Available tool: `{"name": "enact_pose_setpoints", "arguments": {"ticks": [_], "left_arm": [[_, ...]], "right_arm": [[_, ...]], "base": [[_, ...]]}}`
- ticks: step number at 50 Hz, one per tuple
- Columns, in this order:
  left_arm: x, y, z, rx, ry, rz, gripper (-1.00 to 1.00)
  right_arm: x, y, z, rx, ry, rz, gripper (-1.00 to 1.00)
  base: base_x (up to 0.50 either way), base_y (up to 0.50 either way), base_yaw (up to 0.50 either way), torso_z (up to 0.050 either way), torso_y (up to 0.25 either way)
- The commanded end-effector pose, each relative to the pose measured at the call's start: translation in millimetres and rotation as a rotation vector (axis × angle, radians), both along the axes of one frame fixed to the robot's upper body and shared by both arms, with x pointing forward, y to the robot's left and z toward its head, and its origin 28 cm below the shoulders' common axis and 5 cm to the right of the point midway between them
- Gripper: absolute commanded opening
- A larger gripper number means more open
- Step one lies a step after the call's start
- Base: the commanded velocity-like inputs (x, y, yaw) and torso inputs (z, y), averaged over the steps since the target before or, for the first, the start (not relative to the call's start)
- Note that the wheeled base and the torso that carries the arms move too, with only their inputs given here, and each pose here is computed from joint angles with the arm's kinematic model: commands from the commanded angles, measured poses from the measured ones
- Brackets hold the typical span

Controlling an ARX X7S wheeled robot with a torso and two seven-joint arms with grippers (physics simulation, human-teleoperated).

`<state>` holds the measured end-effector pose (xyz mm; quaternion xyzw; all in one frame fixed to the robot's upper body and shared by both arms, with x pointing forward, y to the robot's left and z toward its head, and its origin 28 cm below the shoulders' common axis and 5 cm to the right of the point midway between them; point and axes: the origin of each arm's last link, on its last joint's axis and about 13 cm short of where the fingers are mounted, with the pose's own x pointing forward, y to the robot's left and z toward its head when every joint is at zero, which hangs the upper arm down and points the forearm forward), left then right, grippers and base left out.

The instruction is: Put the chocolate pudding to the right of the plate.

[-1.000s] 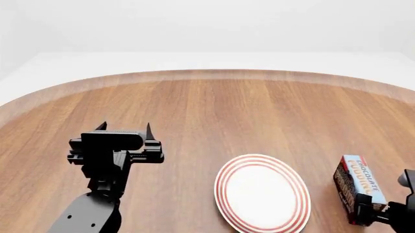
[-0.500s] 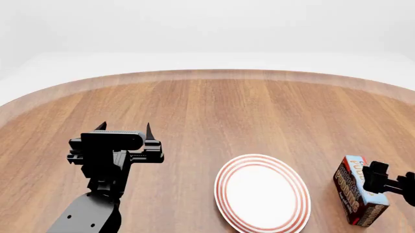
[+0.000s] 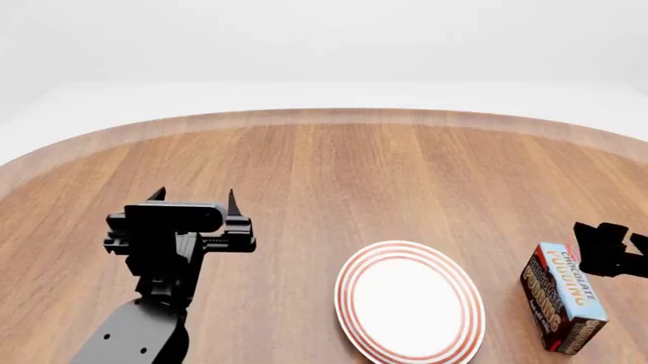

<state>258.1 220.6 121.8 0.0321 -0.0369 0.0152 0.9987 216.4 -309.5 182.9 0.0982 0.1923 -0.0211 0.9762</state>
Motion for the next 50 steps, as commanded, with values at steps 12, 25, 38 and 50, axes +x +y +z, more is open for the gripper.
{"name": "enact_pose_setpoints", "arguments": {"ticks": [12, 25, 38, 50], "left_arm": [[0.2, -1.4, 10.5, -0.004, -0.027, -0.005, 1.00], [-2.0, -3.5, 16.7, -0.012, -0.043, -0.013, 1.00], [-2.8, -5.7, 17.0, -0.018, -0.046, -0.024, 1.00], [-3.3, -6.6, 17.2, -0.018, -0.049, -0.032, 1.00]], "right_arm": [[-29.2, 102.1, 25.5, -0.289, -0.496, 0.082, 1.00], [-26.0, 143.7, 10.7, -0.267, -0.566, 0.193, 1.00], [-17.5, 163.3, -14.6, -0.311, -0.612, 0.240, 1.00], [-10.9, 171.5, -16.8, -0.330, -0.670, 0.233, 1.00]], "base": [[0.00, 0.00, 0.00, 0.000, 0.000], [0.00, 0.00, 0.00, 0.000, 0.000], [0.00, 0.00, 0.00, 0.000, 0.000], [0.00, 0.00, 0.00, 0.000, 0.000]]}}
